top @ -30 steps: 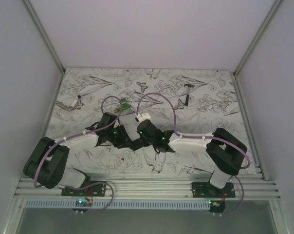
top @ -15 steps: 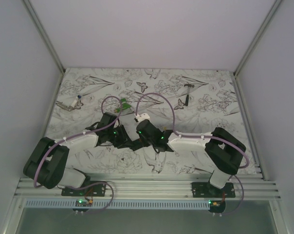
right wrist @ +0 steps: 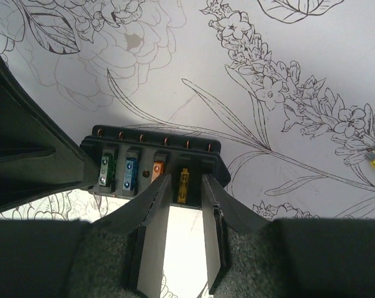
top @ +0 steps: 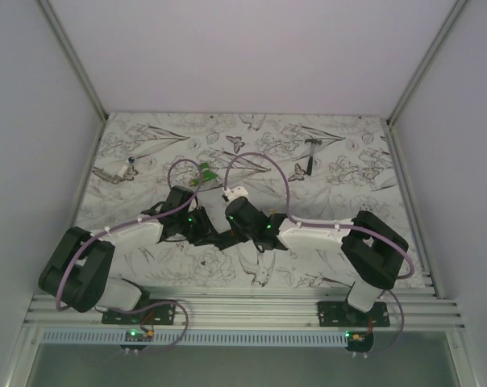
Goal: Snap on the fuse box
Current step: Install the fuse at the fuse box base.
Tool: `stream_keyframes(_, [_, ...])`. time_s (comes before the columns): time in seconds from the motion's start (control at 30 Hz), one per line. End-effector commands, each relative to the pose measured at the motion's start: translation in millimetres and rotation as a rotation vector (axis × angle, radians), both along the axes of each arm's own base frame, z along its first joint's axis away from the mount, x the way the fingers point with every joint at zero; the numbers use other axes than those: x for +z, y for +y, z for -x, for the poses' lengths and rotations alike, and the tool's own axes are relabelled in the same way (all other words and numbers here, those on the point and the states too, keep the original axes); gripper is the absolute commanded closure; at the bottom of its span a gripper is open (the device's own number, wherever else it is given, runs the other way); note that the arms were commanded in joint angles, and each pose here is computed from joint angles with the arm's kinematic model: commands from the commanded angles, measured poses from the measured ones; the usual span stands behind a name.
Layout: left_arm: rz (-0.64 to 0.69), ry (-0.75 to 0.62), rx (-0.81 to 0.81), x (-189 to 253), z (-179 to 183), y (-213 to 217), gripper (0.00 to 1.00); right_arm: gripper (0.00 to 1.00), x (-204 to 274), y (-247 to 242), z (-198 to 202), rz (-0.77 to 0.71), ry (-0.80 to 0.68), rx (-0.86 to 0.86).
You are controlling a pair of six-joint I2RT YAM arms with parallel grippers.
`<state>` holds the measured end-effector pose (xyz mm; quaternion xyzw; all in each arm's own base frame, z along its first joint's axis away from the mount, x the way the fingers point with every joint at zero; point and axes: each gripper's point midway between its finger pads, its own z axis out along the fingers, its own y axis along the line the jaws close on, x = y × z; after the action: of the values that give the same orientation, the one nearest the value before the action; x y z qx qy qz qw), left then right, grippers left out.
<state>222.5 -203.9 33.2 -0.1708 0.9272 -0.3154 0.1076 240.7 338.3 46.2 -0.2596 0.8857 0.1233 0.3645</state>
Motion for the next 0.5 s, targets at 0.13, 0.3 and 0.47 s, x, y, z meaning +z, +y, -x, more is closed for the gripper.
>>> stream_keyframes(0.13, [-0.041,0.030,0.011,-7,7,9,0.71,0.64,42,11,-7,-0.055,-0.064,0.007])
stream_keyframes(0.3, [-0.042,0.030,0.012,-7,7,9,0.71,0.63,42,9,-6,-0.024,-0.037,0.016])
stream_keyframes(0.47, [-0.044,0.030,0.010,-7,7,9,0.71,0.67,33,7,-2,0.019,0.012,0.025])
